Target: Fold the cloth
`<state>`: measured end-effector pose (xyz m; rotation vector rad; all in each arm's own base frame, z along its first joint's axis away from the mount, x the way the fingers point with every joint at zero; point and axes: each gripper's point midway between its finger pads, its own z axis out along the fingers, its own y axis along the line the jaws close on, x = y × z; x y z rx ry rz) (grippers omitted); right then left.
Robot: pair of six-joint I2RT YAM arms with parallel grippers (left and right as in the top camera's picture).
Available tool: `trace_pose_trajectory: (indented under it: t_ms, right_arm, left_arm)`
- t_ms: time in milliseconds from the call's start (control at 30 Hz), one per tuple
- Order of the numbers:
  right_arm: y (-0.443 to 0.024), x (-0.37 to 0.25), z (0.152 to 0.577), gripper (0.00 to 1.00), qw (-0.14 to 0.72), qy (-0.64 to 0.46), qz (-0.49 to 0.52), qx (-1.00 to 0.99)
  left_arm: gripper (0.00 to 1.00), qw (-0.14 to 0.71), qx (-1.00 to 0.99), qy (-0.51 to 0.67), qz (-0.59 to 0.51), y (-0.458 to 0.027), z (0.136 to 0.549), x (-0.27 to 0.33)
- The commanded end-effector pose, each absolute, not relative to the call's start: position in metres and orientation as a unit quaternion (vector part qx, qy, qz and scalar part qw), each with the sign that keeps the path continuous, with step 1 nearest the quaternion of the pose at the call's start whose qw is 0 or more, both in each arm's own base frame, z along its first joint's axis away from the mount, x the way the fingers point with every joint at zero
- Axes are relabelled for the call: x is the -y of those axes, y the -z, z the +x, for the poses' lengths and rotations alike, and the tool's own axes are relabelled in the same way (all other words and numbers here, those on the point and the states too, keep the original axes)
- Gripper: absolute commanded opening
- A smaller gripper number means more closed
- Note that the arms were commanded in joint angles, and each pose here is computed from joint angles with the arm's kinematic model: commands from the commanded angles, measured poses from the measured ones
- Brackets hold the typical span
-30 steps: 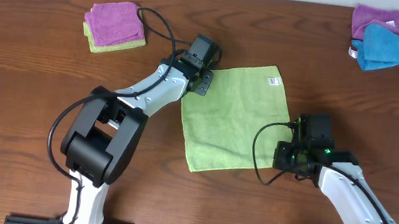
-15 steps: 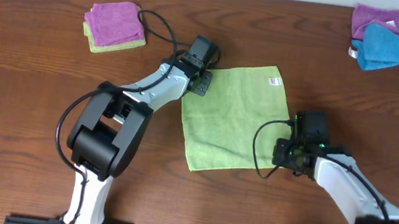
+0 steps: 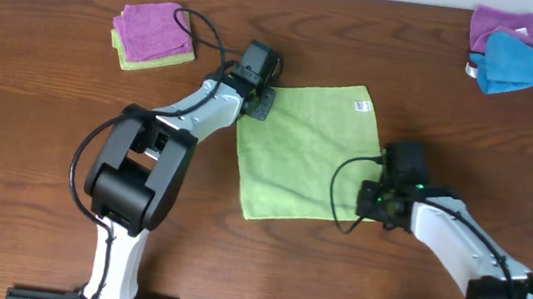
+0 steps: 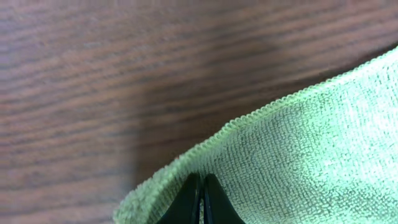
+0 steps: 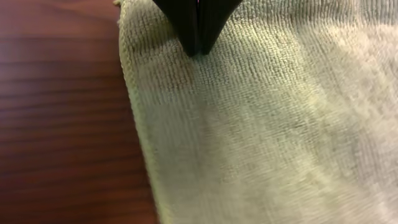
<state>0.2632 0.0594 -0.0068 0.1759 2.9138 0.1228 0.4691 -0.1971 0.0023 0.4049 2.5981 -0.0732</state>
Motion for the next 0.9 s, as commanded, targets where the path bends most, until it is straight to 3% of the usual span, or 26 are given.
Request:
trace_pose_trajectory:
  t_ms: [0, 300, 833, 867]
  right_arm:
    - [0.031, -0.089, 0.223, 0.01, 0.034, -0.073, 0.048, -0.996]
    - [0.031, -0.108, 0.221, 0.02, 0.040, -0.077, 0.033, -0.996]
    - [0.026, -0.085, 0.233, 0.01, 0.054, -0.036, 0.045, -0.997]
    - [0.024, -0.087, 0.237, 0.08, 0.058, -0.037, 0.042, -0.997]
  left_arm:
    - [0.06, 0.239, -0.957, 0.027, 0.162, 0.013, 0.470, 0.190]
    - [0.06, 0.238, -0.956, 0.035, 0.171, 0.013, 0.470, 0.191]
    - [0.06, 0.241, -0.953, 0.029, 0.180, -0.003, 0.480, 0.190]
    - [0.06, 0.241, -0.953, 0.029, 0.180, -0.004, 0.481, 0.190]
